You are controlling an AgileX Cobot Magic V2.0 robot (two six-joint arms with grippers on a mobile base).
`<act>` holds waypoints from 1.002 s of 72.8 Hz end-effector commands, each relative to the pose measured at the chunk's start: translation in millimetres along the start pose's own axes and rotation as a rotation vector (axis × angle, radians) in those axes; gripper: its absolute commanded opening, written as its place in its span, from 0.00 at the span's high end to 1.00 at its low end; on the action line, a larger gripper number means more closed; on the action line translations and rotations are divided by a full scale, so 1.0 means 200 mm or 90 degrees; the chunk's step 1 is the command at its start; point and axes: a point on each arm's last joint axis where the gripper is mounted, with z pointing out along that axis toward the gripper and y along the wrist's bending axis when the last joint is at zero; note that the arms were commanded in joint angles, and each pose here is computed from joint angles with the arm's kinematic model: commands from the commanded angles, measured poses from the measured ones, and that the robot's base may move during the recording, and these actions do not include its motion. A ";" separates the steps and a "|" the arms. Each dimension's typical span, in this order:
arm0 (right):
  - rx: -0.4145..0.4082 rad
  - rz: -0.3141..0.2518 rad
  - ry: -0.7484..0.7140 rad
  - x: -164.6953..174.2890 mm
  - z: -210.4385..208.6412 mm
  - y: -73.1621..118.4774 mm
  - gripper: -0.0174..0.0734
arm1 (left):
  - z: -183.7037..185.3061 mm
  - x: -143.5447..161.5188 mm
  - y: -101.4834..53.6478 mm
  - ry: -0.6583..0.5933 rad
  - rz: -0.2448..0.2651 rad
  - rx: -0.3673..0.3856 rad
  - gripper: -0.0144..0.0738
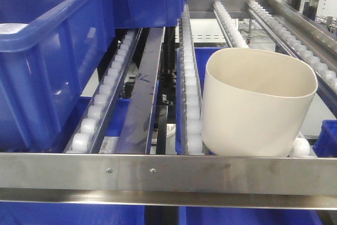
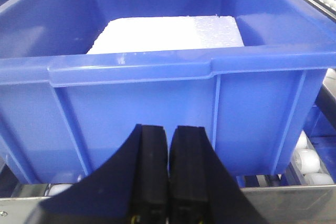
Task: Move white bin to right shelf second layer
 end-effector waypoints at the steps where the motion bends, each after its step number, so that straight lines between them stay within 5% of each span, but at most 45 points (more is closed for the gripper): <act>1: -0.009 -0.009 -0.067 -0.08 -0.01 0.01 0.75 | 0.01 0.02 0.00 -0.041 -0.003 0.002 0.74; 32: 0.007 -0.020 -0.083 -0.05 -0.05 0.00 0.75 | 0.01 0.02 0.00 -0.041 -0.003 0.002 0.74; 73: 0.015 -0.021 -0.169 0.44 -0.11 -0.11 0.75 | 0.01 0.02 0.00 -0.041 -0.003 0.002 0.74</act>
